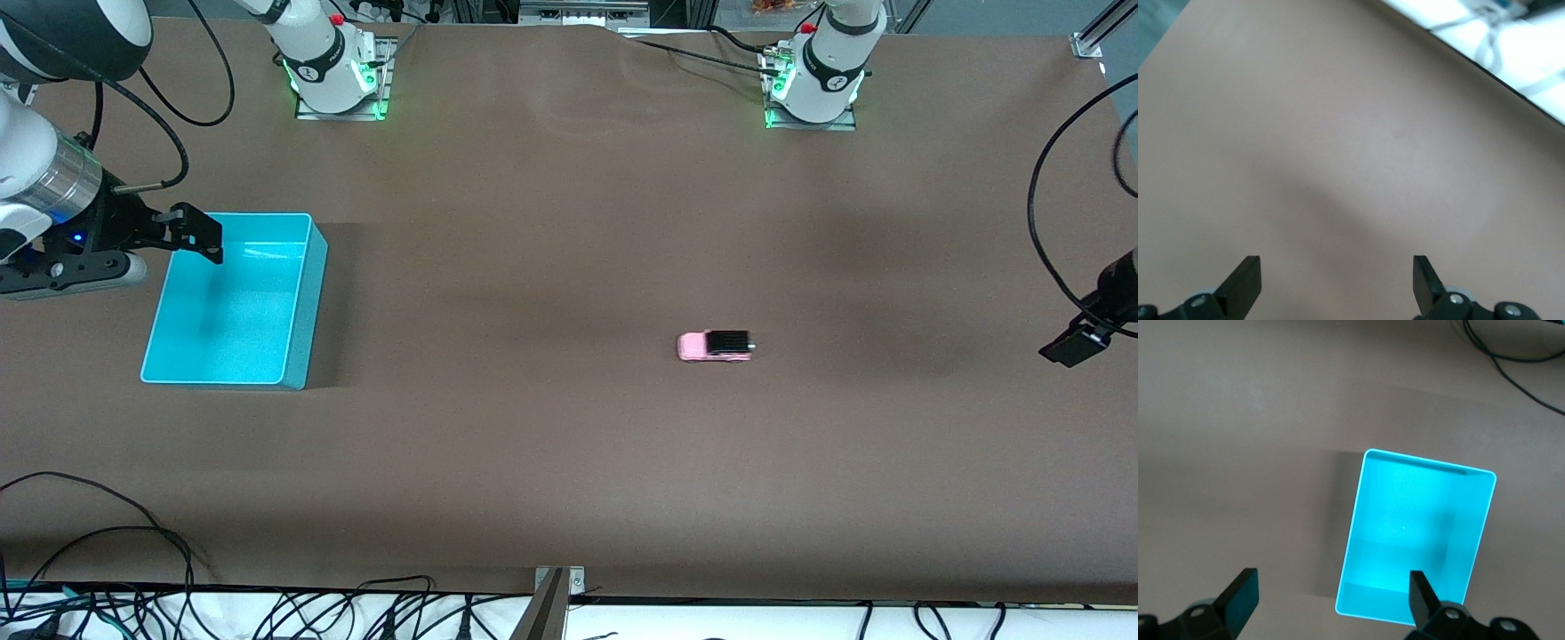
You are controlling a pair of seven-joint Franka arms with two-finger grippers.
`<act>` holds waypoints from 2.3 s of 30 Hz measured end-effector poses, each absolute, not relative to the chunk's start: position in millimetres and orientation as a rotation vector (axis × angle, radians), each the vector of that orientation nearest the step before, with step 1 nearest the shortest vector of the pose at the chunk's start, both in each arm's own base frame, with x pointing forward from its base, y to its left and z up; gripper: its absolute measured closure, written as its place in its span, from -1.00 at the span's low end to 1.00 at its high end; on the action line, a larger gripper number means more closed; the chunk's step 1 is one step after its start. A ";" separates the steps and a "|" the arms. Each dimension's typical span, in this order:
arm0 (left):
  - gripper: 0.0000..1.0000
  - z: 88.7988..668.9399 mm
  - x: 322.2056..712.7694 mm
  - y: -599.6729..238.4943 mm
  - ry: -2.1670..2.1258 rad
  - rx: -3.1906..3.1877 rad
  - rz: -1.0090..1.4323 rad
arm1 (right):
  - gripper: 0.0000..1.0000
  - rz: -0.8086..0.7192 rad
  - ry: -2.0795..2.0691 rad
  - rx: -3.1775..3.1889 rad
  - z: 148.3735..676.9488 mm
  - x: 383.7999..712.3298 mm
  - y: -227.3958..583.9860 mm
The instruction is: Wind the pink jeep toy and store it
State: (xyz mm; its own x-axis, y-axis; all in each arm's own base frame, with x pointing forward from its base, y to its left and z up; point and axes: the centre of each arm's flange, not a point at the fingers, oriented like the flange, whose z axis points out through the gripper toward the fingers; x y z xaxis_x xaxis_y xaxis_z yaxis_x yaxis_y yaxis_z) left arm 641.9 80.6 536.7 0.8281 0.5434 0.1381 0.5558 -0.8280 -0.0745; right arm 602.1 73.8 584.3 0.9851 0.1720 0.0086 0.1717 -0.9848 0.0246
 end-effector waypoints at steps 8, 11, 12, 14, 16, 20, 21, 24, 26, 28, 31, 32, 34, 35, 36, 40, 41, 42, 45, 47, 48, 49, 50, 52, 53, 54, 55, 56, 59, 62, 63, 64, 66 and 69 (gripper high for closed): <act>-1.00 559.0 644.0 56.4 -0.385 -3.086 -0.165 | -1.00 0.064 0.281 3.106 589.7 603.4 78.4; -1.00 571.7 643.0 53.9 -0.342 -3.137 -0.166 | -1.00 0.093 0.293 3.106 592.9 603.9 83.3; -1.00 575.9 642.5 53.6 -0.329 -3.146 -0.167 | -1.00 0.105 0.296 3.106 593.8 604.4 84.6; -1.00 584.5 641.6 52.6 -0.302 -3.160 -0.174 | -1.00 0.122 0.300 3.106 594.9 605.3 86.1; -1.00 591.7 640.6 50.3 -0.274 -3.167 -0.185 | -1.00 0.134 0.301 3.105 595.6 606.0 86.6; -1.00 599.8 638.5 43.1 -0.239 -3.171 -0.197 | -1.00 0.142 0.301 3.105 596.1 606.6 86.7; -1.00 600.0 638.1 41.5 -0.233 -3.172 -0.194 | -1.00 0.143 0.301 3.105 596.1 606.6 86.7; -1.00 598.1 636.9 36.1 -0.215 -3.176 -0.167 | -1.00 0.141 0.301 3.105 595.5 606.8 86.7; -1.00 596.4 635.7 33.9 -0.208 -3.178 -0.144 | -1.00 0.138 0.300 3.105 594.4 607.2 86.7; -1.00 595.1 634.7 33.9 -0.207 -3.178 -0.127 | -1.00 0.133 0.300 3.105 592.6 607.7 86.8; -1.00 593.7 633.3 35.9 -0.209 -3.178 -0.106 | -1.00 0.122 0.300 3.105 588.3 608.8 87.0; -1.00 593.1 632.8 36.5 -0.210 -3.178 -0.098 | -1.00 0.116 0.300 3.105 586.3 609.6 87.1; -1.00 592.2 632.2 37.3 -0.211 -3.178 -0.088 | -1.00 0.106 0.299 3.105 582.3 611.2 87.2; -1.00 591.9 632.1 37.6 -0.212 -3.178 -0.085 | -1.00 0.102 0.299 3.104 580.4 611.9 87.2; -1.00 591.8 632.0 38.1 -0.213 -3.177 -0.084 | -1.00 0.096 0.298 3.104 577.7 613.1 87.2; -1.00 591.9 631.7 42.5 -0.225 -3.176 -0.084 | -1.00 0.084 0.281 3.088 569.8 616.6 89.1; -1.00 591.8 631.6 44.1 -0.229 -3.175 -0.084 | -1.00 0.082 0.267 3.082 568.0 617.2 90.7; -1.00 591.7 631.5 45.7 -0.233 -3.175 -0.084 | -1.00 0.080 0.252 3.079 566.5 617.7 92.5; -1.00 591.4 631.1 49.7 -0.242 -3.173 -0.082 | -1.00 0.069 0.221 3.075 560.4 619.1 98.6; -1.00 590.7 630.7 51.0 -0.243 -3.169 -0.076 | -1.00 0.062 0.211 3.076 555.6 620.7 101.3; -1.00 590.0 630.3 51.3 -0.241 -3.164 -0.072 | -1.00 0.060 0.210 3.075 553.0 621.9 102.2; -1.00 589.0 629.8 51.3 -0.238 -3.158 -0.067 | -1.00 0.057 0.209 3.075 550.2 623.2 102.9; -1.00 587.8 629.0 51.1 -0.235 -3.151 -0.060 | -1.00 0.053 0.209 3.075 547.2 624.4 103.5; -1.00 584.7 626.4 49.6 -0.227 -3.135 -0.043 | -1.00 0.050 0.208 3.074 541.9 627.0 104.1; -1.00 583.0 624.6 48.2 -0.223 -3.128 -0.034 | -1.00 0.050 0.208 3.074 539.8 628.3 104.3; -1.00 581.5 622.3 46.4 -0.218 -3.122 -0.025 | -1.00 0.051 0.207 3.074 538.1 629.3 104.4; -1.00 579.7 619.9 44.4 -0.214 -3.118 -0.015 | -1.00 0.052 0.206 3.074 536.7 630.2 104.4; -1.00 578.3 617.1 42.3 -0.210 -3.113 -0.005 | -1.00 0.052 0.205 3.074 535.7 630.8 104.3; -1.00 574.6 607.4 35.5 -0.198 -3.098 0.022 | -1.00 0.052 0.200 3.073 535.0 631.5 102.9; -1.00 571.5 597.5 28.9 -0.188 -3.083 0.044 | -1.00 0.053 0.187 3.073 535.3 632.2 98.0; -1.00 571.2 594.2 26.9 -0.185 -3.078 0.050 | -1.00 0.053 0.180 3.073 535.2 632.7 95.3; -1.00 571.3 590.7 24.9 -0.183 -3.073 0.053 | -1.00 0.051 0.172 3.073 534.6 633.3 92.1; -1.00 573.9 583.9 21.2 -0.179 -3.062 0.052 | -1.00 0.049 0.156 3.072 532.3 635.1 85.7; -1.00 586.7 572.4 14.2 -0.178 -3.053 0.025 | -1.00 0.055 0.127 3.073 523.4 638.6 73.1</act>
